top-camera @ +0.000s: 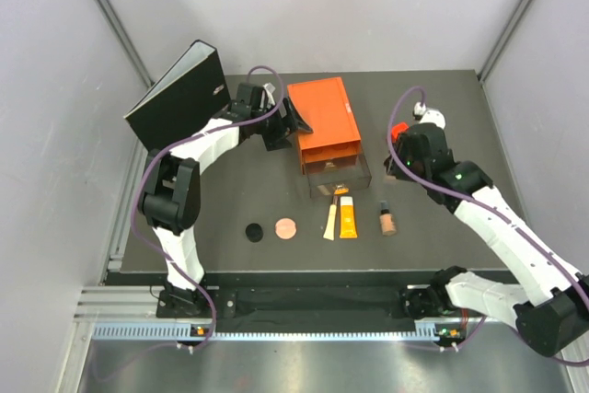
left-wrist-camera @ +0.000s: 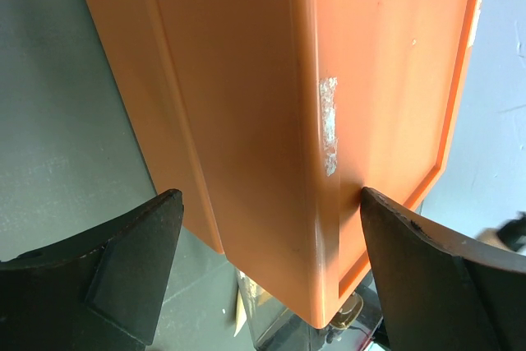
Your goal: Organize the makeup
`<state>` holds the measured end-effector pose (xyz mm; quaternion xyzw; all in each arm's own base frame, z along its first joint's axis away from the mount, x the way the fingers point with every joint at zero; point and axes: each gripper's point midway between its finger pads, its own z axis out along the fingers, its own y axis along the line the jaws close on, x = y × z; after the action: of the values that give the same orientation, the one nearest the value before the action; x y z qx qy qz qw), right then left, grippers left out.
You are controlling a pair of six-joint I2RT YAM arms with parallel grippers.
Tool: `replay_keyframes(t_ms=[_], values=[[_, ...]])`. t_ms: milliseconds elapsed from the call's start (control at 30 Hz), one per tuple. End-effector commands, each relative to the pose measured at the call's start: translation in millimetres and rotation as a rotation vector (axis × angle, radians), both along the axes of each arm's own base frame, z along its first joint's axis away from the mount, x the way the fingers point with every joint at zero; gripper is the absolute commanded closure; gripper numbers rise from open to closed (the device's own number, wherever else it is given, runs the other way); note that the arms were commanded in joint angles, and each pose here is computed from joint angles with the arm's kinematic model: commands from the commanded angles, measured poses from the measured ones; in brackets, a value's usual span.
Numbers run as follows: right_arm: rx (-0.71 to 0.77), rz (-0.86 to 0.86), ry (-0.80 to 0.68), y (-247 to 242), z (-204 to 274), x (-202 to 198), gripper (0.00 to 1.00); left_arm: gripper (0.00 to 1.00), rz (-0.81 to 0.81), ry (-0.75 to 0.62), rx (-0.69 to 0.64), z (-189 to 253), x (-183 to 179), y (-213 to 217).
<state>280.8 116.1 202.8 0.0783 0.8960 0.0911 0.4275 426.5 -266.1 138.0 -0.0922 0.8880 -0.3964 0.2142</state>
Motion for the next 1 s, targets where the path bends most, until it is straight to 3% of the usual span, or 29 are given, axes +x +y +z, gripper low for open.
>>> replay_keyframes(t_ms=[0,600,967], values=[[0.048,0.039,-0.109,17,45,23,1.0,0.08,0.012,0.059,0.084,-27,-8,12],[0.15,0.249,-0.122,117,51,45,1.0,0.08,0.003,0.074,0.091,-32,-13,13],[0.147,0.352,-0.056,173,21,50,0.96,0.08,0.006,0.08,0.097,-34,-18,15]])
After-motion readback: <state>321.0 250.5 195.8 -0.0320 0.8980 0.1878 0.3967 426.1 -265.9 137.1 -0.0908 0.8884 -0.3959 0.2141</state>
